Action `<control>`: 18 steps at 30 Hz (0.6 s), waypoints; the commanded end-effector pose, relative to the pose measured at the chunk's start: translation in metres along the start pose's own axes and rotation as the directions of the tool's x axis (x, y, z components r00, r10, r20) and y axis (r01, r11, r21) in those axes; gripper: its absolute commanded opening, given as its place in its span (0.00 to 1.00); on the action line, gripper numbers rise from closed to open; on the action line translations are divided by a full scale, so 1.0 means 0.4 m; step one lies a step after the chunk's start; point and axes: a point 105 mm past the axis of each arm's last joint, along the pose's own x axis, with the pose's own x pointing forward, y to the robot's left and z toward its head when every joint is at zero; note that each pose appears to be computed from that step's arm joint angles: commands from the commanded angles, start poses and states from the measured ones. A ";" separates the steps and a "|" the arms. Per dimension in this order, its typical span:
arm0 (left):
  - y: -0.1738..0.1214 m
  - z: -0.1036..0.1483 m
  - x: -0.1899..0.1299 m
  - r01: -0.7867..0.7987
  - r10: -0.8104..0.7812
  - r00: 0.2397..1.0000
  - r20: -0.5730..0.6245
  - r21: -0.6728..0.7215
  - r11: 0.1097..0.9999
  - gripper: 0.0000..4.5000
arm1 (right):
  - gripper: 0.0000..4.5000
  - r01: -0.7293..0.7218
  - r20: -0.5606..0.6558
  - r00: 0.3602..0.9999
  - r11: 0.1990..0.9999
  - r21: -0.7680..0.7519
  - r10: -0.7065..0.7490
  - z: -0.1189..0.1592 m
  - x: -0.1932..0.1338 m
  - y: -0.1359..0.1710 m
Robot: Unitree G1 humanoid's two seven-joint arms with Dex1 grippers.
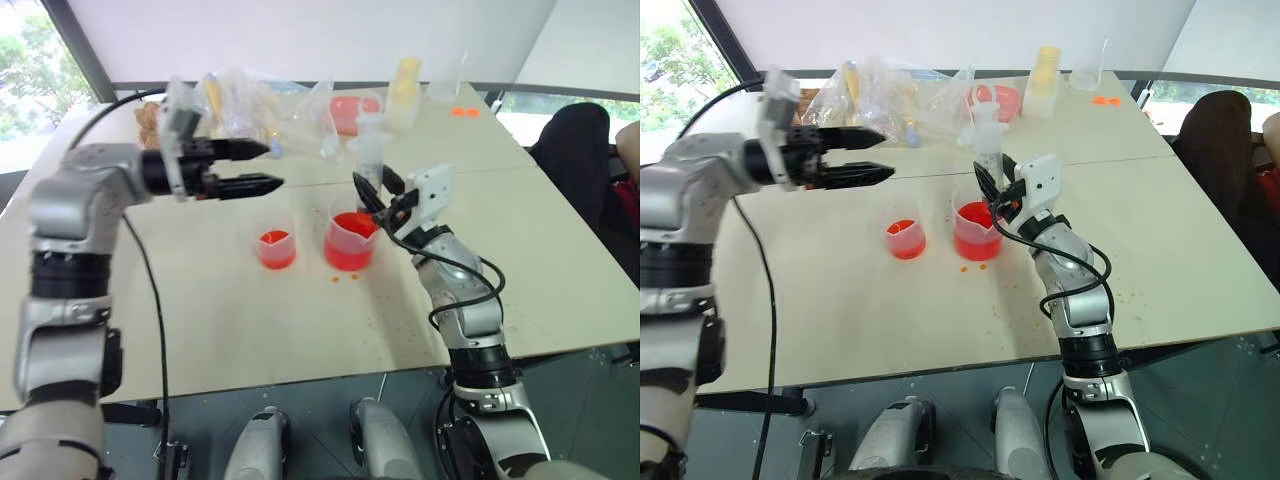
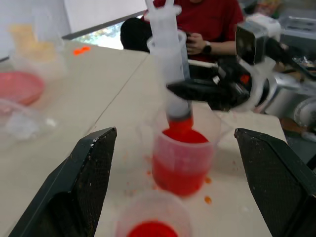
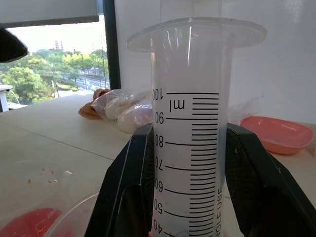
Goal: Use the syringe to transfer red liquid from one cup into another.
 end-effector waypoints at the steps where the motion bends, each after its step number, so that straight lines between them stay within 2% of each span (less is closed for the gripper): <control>1: -0.043 0.019 -0.037 -0.026 0.027 1.000 -0.009 0.066 0.998 0.88 | 0.31 0.015 0.142 0.990 1.000 -0.023 -0.011 0.109 0.022 -0.008; 4: -0.045 -0.006 -0.066 -0.100 0.105 0.993 -0.056 0.092 0.991 0.88 | 0.31 -0.031 0.216 0.976 0.999 -0.022 0.035 0.175 0.053 0.021; 7: -0.028 -0.026 -0.091 -0.199 0.205 0.977 -0.064 0.095 0.975 0.88 | 0.31 -0.144 0.287 0.948 0.990 0.003 0.137 0.233 0.090 0.096; 9: -0.027 -0.041 -0.099 -0.235 0.242 0.968 -0.069 0.097 0.967 0.88 | 0.31 -0.208 0.320 0.931 0.975 0.075 0.174 0.244 0.111 0.145; 12: -0.027 -0.053 -0.100 -0.275 0.282 0.958 -0.061 0.100 0.956 0.88 | 0.31 -0.280 0.316 0.919 0.955 0.100 0.237 0.212 0.133 0.214; 16: -0.035 -0.060 -0.098 -0.285 0.293 0.954 -0.063 0.110 0.952 0.88 | 0.31 -0.326 0.293 0.916 0.933 0.150 0.273 0.157 0.152 0.270; 18: -0.031 -0.028 -0.107 -0.305 0.310 0.950 -0.021 0.127 0.944 0.88 | 0.31 -0.339 0.269 0.919 0.926 0.168 0.287 0.119 0.161 0.294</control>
